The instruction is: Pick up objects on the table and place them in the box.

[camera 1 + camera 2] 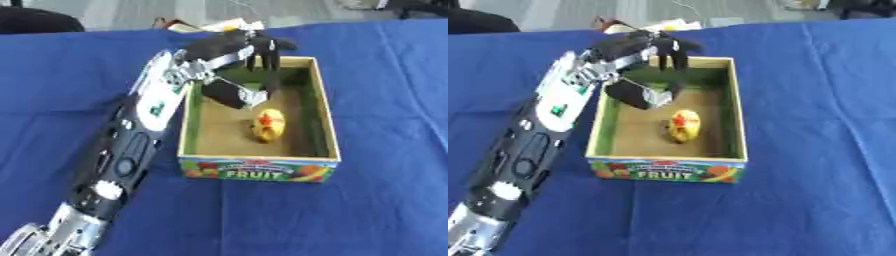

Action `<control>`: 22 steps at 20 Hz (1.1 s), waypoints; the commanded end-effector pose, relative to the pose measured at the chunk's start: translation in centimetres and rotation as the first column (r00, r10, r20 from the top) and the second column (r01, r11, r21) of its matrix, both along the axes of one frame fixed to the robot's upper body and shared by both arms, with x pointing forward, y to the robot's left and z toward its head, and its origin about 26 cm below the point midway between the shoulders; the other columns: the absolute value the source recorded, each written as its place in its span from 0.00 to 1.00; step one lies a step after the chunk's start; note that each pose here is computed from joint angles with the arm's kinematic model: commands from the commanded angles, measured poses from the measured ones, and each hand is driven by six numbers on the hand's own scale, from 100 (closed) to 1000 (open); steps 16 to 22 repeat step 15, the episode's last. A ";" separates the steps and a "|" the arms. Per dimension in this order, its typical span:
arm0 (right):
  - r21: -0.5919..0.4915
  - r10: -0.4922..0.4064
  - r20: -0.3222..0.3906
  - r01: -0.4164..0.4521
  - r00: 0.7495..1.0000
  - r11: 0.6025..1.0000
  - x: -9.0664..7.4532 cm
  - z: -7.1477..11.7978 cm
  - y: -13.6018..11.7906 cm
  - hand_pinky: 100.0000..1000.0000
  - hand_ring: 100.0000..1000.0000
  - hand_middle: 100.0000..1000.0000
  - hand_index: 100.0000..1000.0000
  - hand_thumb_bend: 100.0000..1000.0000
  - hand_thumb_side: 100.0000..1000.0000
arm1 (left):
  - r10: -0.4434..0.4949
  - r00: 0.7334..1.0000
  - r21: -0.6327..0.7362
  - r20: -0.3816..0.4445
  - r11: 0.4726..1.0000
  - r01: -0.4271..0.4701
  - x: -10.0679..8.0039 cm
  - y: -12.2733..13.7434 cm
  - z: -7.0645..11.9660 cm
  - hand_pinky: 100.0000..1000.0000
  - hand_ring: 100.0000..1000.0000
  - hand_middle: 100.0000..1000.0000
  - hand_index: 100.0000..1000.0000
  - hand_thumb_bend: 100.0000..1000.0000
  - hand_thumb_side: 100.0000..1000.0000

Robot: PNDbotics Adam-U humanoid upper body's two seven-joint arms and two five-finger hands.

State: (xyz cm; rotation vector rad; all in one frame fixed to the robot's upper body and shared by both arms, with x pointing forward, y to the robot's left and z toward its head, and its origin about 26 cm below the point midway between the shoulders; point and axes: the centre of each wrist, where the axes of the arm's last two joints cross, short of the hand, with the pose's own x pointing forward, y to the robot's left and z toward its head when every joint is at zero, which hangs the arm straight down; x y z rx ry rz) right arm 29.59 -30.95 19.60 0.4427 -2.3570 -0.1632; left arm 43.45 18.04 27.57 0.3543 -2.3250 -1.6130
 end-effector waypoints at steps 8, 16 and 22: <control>-0.006 -0.041 0.017 0.041 0.999 0.999 -0.6 0.8 -0.9 0.52 0.77 0.45 0.83 0.00 1.00 | -0.172 0.957 0.004 0.233 0.984 0.176 -1.5 7.0 3.0 0.48 0.55 0.61 0.94 0.00 0.50; -0.004 -0.077 0.014 0.077 0.997 0.997 -0.8 0.7 -1.5 0.52 0.76 0.45 0.82 0.00 1.00 | -0.104 0.994 -0.524 -0.038 0.849 0.069 -5.0 15.0 2.3 0.52 0.49 0.54 0.89 0.00 0.80; -0.004 -0.077 0.014 0.077 0.997 0.997 -0.8 0.7 -1.5 0.52 0.76 0.45 0.82 0.00 1.00 | -0.104 0.994 -0.524 -0.038 0.849 0.069 -5.0 15.0 2.3 0.52 0.49 0.54 0.89 0.00 0.80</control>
